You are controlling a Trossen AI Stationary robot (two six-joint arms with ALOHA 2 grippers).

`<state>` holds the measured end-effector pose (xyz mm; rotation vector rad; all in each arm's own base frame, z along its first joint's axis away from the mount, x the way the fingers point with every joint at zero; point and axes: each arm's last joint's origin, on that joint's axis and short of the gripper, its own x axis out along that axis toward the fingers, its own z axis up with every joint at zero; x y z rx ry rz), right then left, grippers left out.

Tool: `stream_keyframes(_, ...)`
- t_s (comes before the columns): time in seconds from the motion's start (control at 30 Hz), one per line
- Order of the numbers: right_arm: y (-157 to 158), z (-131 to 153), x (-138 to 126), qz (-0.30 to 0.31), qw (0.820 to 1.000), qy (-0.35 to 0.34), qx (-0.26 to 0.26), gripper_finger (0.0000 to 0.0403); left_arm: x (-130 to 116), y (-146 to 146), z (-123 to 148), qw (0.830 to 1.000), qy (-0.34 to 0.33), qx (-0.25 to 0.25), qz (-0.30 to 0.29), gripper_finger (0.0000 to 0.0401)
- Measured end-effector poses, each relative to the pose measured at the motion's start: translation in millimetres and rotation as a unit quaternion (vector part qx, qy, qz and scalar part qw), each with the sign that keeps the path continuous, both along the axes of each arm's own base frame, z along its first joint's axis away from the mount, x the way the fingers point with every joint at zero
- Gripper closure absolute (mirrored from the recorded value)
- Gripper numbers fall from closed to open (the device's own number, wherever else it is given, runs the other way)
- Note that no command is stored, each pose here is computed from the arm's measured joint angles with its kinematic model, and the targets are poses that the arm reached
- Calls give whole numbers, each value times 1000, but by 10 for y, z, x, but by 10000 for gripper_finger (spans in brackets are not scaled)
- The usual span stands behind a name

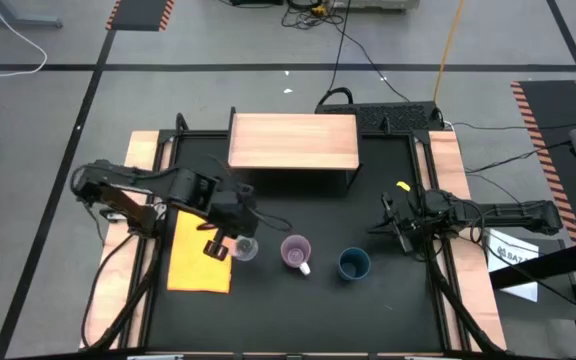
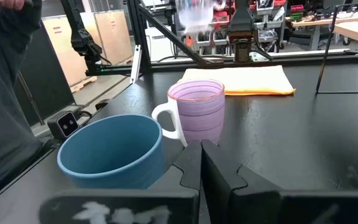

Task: Stack small to large cups/mugs on shelf
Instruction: Put the transparent mug on the shelf

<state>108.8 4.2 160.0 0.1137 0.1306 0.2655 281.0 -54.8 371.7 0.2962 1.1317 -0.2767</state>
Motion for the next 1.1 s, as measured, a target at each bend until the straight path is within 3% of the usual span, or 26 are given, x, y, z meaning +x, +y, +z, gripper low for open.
stream_keyframes(0.27, 0, 1, 0, 1, 1000, -1, -3, 403, -201, 307, 225, 997, -46, -2, 57, 401)
stream_keyframes(0.53, 0, 1, 0, 0, 1000, -1, -1, 403, -319, 597, 204, 995, 4, -3, 101, 401)
stream_keyframes(1.1, 0, 1, 0, 0, 1000, -1, -1, 403, -1058, 639, 623, 981, -92, 14, 172, 401)
